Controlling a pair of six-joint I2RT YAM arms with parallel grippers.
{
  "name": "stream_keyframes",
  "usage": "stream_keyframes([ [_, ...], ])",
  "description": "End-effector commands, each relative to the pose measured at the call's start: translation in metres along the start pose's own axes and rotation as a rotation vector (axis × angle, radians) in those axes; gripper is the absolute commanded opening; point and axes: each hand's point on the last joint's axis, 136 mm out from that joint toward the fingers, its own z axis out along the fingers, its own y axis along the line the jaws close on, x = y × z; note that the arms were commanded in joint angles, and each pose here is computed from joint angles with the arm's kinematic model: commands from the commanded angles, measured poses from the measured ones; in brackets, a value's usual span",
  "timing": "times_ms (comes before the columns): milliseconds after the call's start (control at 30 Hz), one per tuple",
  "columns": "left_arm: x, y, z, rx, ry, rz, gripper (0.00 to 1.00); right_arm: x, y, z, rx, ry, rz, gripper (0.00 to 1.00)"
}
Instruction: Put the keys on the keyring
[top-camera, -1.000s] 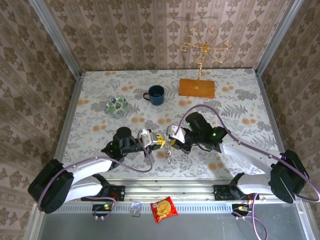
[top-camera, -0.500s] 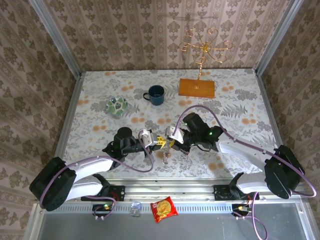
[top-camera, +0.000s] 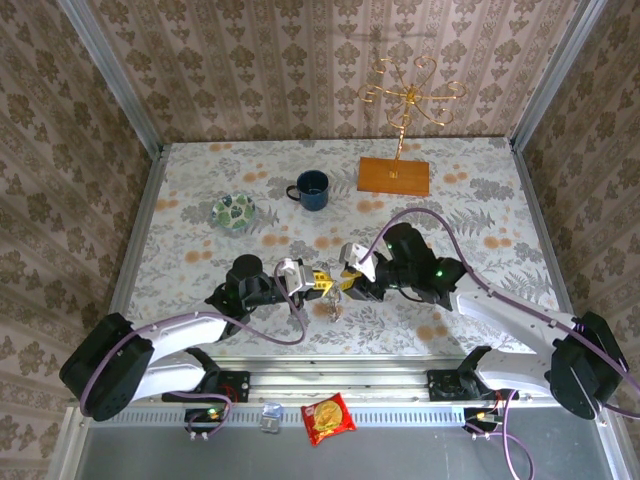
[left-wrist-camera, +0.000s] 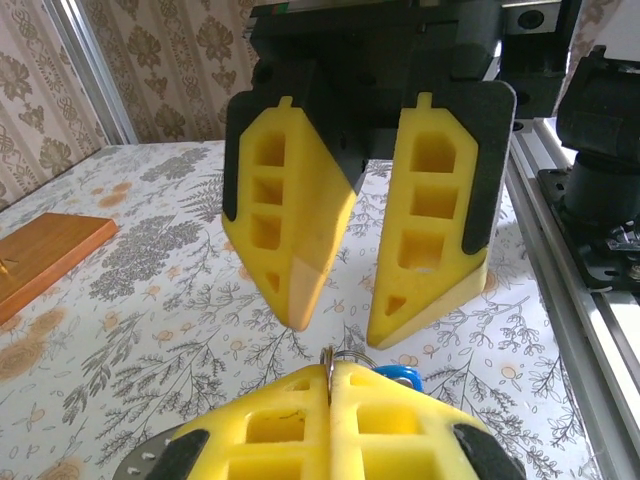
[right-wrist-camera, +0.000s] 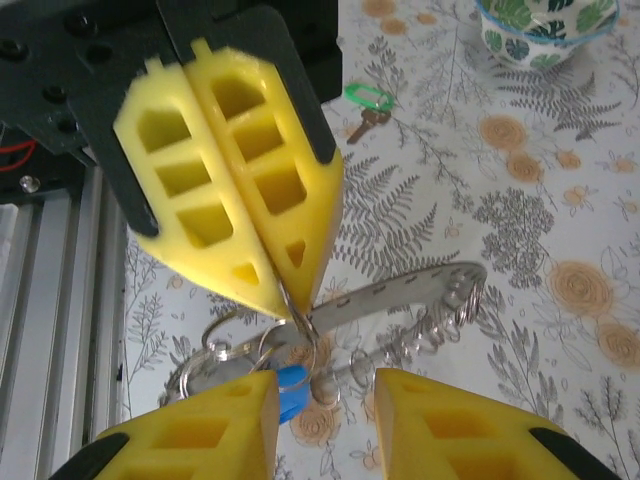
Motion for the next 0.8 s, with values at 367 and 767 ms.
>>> stream_keyframes([
  [367,-0.015,-0.006,0.0,0.031,-0.072,0.01,0.0,-0.007,0.002,0.017,-0.058,-0.083,0.037,0.2],
  [767,0.0,0.0,-0.001,-0.01,-0.002,-0.016,0.13,0.001,0.004,0.01,-0.066,0.021,-0.046,0.0],
])
